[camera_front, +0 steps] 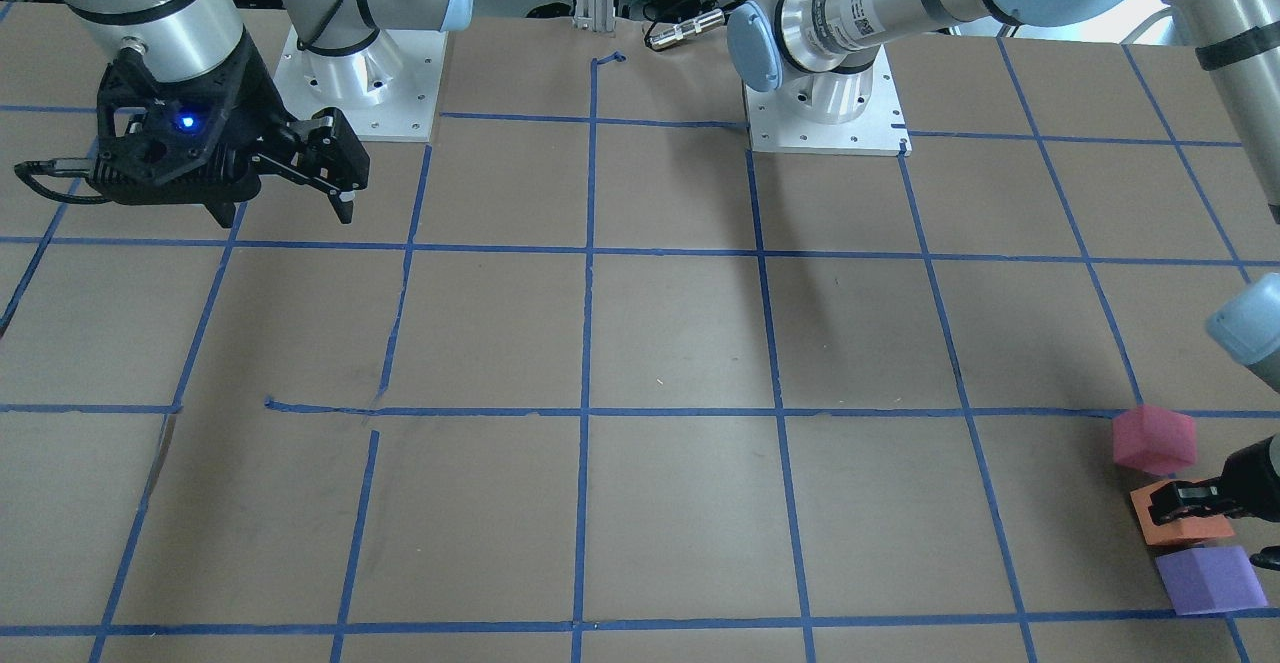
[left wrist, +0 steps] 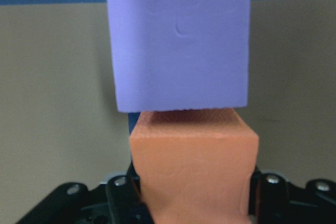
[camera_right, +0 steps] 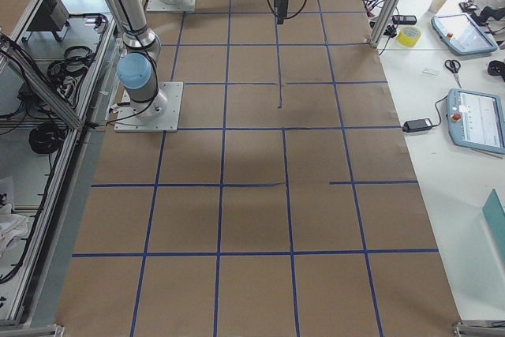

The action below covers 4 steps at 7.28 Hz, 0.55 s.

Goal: Arrange blocks in a line
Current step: 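Lower the orange cube between the purple and pink cubes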

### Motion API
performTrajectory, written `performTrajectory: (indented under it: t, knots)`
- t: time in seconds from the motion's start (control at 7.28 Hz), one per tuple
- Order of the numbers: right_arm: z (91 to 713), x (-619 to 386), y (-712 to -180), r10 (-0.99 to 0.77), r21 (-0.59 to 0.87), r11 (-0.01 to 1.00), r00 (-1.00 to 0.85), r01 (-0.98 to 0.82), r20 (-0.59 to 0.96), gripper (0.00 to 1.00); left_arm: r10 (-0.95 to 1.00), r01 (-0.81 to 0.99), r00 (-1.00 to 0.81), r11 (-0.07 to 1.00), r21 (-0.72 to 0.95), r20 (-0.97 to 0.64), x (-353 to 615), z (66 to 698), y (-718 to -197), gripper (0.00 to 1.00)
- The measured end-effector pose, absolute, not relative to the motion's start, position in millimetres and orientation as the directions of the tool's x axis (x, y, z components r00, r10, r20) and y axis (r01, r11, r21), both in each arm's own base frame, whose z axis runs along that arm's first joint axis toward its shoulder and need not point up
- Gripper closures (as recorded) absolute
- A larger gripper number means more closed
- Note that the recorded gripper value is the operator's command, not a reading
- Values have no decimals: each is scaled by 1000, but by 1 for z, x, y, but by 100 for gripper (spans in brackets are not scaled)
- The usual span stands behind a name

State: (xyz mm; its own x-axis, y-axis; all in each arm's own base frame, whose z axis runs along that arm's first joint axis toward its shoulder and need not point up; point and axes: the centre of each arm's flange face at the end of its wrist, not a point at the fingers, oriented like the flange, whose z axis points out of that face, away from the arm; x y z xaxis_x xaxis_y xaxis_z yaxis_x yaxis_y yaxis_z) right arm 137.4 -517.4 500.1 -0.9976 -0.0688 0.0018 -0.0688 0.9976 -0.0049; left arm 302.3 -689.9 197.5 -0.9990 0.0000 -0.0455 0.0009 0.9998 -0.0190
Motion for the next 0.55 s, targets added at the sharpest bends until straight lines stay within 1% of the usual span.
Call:
performTrajectory:
  t: [0.55]
  knots:
    - [500, 137, -517, -69, -5, 998, -998, -69, 3, 0, 5, 5, -999, 1000, -14, -43, 305, 195, -688, 100]
